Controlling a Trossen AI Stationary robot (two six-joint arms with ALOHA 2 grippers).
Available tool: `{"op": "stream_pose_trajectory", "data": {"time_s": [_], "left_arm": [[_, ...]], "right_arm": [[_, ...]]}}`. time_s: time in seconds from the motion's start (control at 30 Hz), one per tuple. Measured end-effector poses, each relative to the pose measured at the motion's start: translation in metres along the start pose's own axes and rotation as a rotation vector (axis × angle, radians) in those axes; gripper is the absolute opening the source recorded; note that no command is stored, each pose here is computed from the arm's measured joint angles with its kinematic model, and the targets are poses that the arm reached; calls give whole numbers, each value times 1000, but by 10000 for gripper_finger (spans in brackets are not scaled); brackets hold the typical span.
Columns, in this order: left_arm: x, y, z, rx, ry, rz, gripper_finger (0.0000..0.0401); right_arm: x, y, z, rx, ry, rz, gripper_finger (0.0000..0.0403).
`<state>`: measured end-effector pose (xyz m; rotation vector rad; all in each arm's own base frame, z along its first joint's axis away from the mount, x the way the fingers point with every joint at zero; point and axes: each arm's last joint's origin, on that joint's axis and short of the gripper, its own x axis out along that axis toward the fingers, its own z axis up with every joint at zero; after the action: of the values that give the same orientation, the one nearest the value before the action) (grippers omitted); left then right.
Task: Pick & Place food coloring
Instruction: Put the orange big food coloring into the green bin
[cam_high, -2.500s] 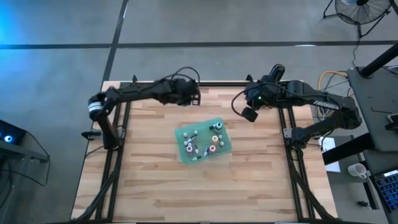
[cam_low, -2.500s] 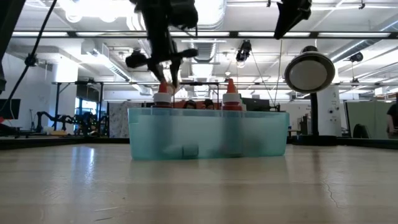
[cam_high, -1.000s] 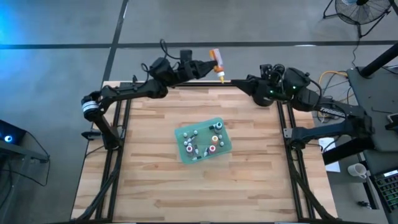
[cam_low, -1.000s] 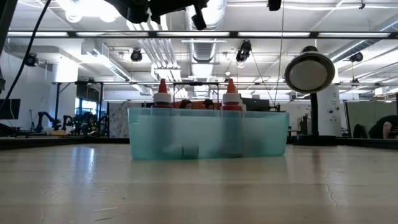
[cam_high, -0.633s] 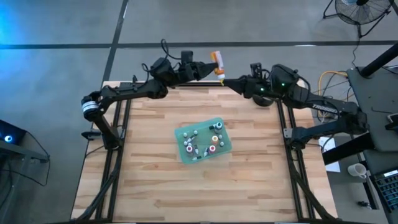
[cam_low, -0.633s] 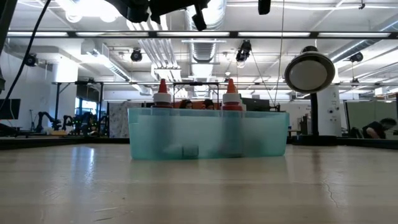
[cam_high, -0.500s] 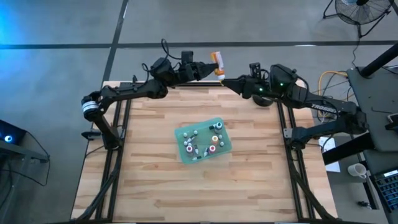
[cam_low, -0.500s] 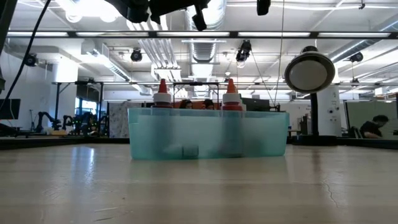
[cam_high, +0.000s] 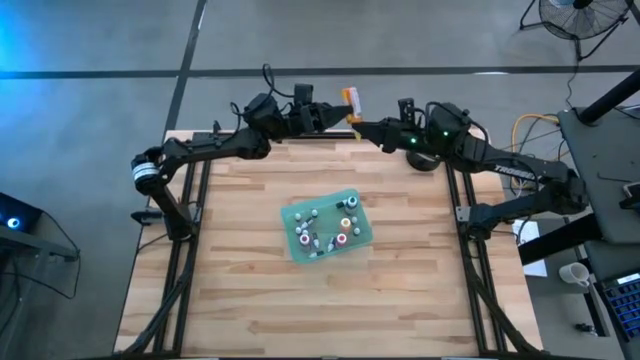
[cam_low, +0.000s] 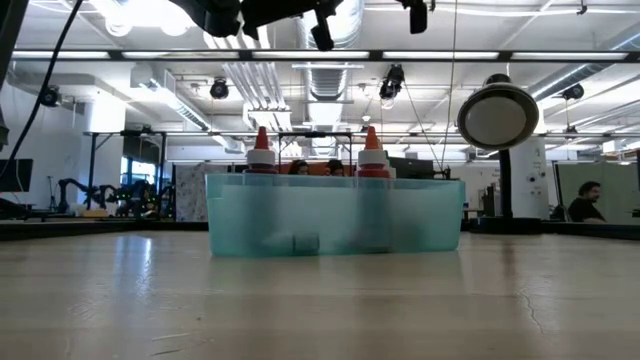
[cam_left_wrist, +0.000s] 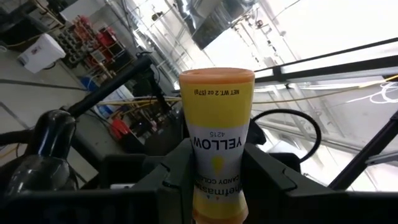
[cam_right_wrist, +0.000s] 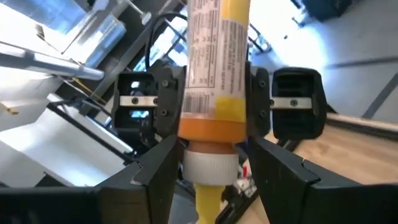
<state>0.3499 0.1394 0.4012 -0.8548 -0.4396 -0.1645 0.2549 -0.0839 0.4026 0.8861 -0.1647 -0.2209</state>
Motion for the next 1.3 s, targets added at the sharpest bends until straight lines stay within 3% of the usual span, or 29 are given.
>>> {"op": "stream_pose_trajectory", "data": {"time_s": [0.87, 1.3], "left_arm": [[-1, 2, 2, 26, -9, 7, 85], [-1, 5, 1, 59, 5, 49, 85]], "right_arm": [[-1, -1, -1, -9, 21, -9, 195], [-1, -2, -1, -11, 26, -11, 104]]}}
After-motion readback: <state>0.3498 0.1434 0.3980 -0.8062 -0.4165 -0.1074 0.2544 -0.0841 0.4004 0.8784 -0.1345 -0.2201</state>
